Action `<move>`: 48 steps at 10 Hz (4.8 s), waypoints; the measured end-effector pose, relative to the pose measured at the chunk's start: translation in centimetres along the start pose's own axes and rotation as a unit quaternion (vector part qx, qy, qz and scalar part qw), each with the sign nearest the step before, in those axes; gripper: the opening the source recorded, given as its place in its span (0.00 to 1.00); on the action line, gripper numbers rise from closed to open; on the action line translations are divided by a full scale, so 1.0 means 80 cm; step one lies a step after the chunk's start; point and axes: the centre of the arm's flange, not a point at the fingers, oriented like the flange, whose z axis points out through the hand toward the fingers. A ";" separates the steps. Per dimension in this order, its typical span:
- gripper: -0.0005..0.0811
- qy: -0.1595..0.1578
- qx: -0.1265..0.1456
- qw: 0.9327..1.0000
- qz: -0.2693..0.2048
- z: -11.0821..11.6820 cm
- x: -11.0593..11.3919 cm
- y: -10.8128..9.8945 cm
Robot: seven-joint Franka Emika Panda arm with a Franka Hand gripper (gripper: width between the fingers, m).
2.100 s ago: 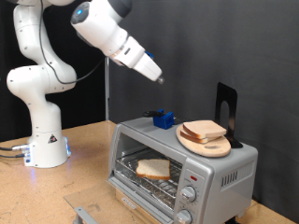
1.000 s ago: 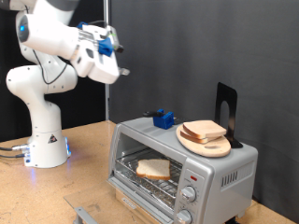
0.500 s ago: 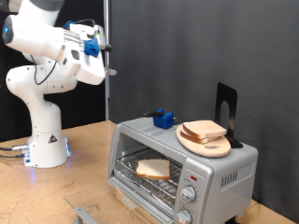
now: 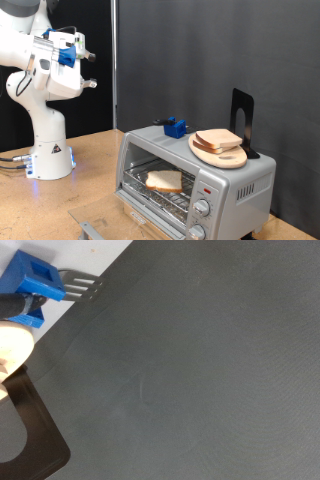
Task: Make a piece of toast with the oven
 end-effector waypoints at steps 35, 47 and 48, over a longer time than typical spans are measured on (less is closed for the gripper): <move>1.00 0.114 -0.172 0.914 0.348 0.010 0.068 0.399; 1.00 0.038 -0.015 0.926 0.374 0.073 0.073 0.338; 1.00 0.030 -0.003 0.927 0.373 0.073 0.075 0.323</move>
